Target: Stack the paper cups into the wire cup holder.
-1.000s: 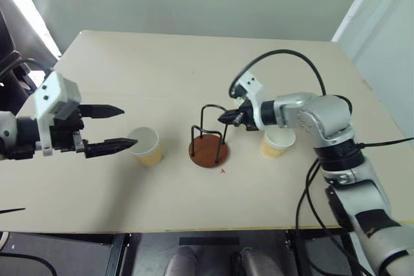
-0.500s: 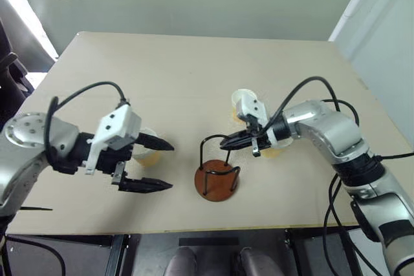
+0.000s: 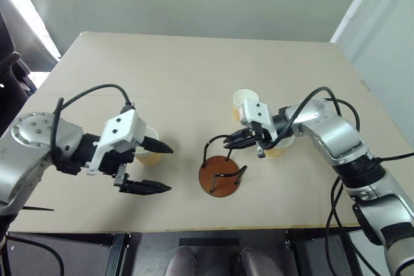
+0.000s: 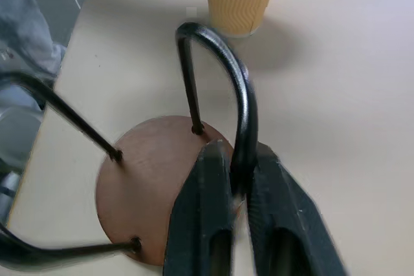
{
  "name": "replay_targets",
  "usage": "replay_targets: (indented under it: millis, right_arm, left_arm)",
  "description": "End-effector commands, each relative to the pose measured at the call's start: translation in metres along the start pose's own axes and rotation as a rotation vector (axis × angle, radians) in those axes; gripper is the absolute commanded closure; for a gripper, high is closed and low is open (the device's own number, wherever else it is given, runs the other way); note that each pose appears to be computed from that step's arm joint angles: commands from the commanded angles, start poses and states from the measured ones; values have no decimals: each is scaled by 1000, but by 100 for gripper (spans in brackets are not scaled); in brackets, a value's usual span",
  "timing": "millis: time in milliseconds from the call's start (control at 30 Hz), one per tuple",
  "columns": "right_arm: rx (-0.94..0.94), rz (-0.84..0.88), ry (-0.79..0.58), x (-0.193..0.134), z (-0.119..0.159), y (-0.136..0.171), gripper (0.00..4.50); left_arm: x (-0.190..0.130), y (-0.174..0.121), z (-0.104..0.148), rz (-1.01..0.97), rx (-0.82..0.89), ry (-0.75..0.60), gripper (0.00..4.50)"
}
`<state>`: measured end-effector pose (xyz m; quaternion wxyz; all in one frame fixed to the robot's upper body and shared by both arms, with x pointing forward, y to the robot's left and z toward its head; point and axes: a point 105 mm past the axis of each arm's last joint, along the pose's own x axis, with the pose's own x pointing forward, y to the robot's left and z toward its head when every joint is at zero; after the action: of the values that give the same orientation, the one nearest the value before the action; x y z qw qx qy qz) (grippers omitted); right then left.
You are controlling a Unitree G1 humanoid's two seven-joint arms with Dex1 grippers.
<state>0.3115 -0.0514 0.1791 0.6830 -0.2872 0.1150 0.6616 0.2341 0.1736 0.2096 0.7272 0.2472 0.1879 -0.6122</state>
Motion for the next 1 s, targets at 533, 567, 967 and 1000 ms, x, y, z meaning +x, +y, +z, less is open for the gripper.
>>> replay_targets:
  millis: [533,567,967,1000]
  right_arm:
    - [-154,-186,92,-121,50,-2,16]
    - [-127,-169,119,-123,41,4,16]
    - [-19,-217,311,-101,-41,4,16]
    - [-20,-216,306,-100,-40,3,16]
  left_arm:
    - [-1,9,11,29,31,-135,0]
    - [-3,8,12,35,41,-149,0]
    - [-66,1,16,235,11,-167,0]
    - [-68,-1,11,246,-8,-154,0]
